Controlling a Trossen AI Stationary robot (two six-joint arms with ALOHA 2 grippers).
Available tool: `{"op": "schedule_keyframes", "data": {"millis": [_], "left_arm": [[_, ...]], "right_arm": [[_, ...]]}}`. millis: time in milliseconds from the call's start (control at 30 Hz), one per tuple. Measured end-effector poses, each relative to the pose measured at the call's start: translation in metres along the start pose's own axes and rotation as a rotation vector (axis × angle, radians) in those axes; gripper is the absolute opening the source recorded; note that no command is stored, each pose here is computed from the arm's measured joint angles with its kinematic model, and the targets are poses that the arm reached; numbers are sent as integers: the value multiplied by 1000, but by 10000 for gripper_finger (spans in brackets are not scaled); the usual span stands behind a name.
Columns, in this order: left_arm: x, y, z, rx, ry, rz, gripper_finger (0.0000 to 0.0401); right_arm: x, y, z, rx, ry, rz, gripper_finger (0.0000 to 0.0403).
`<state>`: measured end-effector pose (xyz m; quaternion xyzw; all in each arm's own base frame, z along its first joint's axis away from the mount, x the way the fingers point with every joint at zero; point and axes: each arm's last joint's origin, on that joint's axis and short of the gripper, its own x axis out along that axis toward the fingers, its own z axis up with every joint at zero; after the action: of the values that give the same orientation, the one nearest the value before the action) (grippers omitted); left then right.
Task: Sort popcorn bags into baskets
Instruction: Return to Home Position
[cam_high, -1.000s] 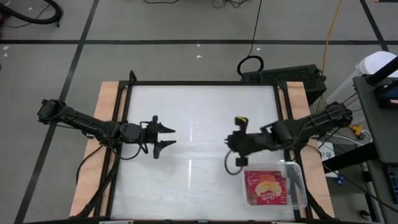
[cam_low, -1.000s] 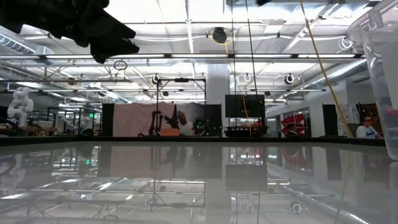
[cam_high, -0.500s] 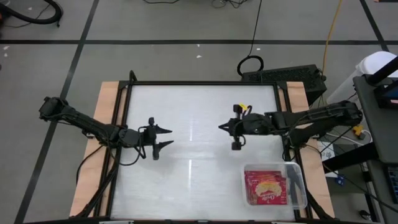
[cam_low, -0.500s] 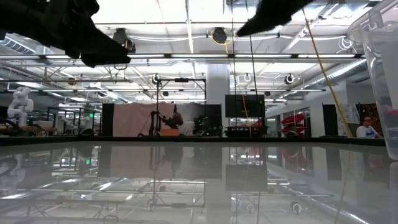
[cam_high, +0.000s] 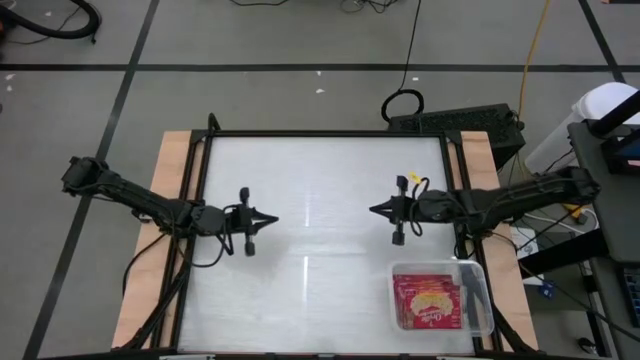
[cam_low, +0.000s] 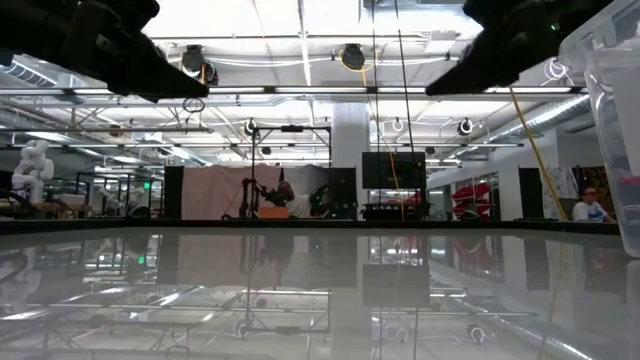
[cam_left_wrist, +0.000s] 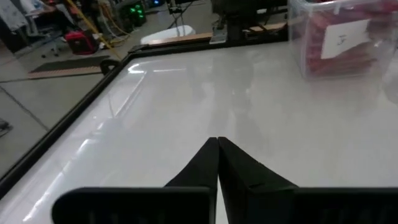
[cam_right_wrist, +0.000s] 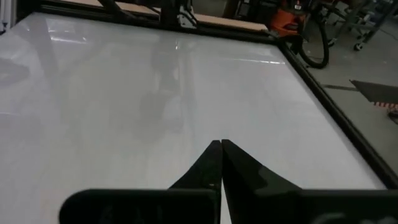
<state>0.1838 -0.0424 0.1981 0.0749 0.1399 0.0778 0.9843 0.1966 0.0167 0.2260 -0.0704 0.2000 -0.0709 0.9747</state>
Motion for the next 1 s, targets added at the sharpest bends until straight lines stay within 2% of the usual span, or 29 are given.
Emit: {"op": "schedule_keyframes", "data": {"millis": [300,567,700,1000], "left_arm": [[0,-1,-4,16,34,-62,4],[-1,3,-3,25,39,-49,4],[-3,9,-4,2,54,-23,9],[-3,12,-5,-41,61,-36,9]], "right_arm": [[-12,8,-20,19,-39,50,0],[-26,8,-41,31,-68,75,0],[-32,8,-51,38,-98,143,0],[-42,5,-68,12,-183,143,0]]}}
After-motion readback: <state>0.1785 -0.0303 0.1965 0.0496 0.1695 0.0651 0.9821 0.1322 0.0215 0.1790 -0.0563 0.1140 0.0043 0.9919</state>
